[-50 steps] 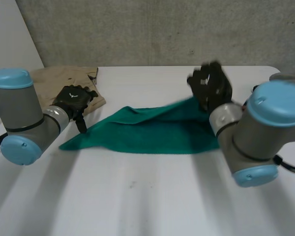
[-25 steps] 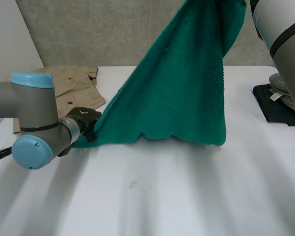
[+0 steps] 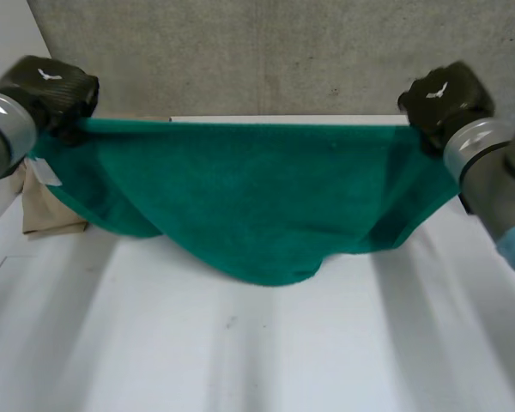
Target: Fold the laundry.
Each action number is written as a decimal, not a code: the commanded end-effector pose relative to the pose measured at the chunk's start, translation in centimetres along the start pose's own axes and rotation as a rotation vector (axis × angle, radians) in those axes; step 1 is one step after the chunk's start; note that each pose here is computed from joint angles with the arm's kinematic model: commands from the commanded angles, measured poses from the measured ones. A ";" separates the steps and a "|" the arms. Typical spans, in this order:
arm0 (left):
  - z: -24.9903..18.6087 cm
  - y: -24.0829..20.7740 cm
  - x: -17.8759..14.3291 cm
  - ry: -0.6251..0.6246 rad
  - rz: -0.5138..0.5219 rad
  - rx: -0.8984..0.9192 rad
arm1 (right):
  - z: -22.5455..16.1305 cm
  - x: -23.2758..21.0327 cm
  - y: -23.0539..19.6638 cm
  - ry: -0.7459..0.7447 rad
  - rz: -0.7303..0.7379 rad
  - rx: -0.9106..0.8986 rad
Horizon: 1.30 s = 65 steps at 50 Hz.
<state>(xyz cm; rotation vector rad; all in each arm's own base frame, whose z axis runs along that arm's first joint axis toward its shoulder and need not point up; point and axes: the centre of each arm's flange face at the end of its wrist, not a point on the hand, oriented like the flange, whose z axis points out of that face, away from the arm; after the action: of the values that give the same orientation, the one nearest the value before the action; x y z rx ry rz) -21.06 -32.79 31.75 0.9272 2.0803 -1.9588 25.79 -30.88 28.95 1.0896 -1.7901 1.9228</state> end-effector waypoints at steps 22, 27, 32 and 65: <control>6.7 -8.9 -4.7 -0.375 -0.091 0.500 | 8.3 7.1 -5.6 0.579 0.343 0.595; 6.7 -4.8 -2.2 -0.266 -0.095 0.360 | 6.5 3.1 -3.1 0.398 0.341 0.456; 6.7 0.3 0.5 -0.186 -0.097 0.193 | 5.3 -0.6 0.9 0.247 0.342 0.303; 3.9 14.6 6.3 0.148 0.076 -0.194 | 0.1 -7.1 11.4 -0.060 0.148 -0.105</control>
<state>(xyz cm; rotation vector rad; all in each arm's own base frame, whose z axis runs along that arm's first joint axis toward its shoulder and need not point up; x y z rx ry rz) -20.30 -35.88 15.06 1.0840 2.1991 -1.7211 23.37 -31.40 15.12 0.9871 -2.0449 1.9190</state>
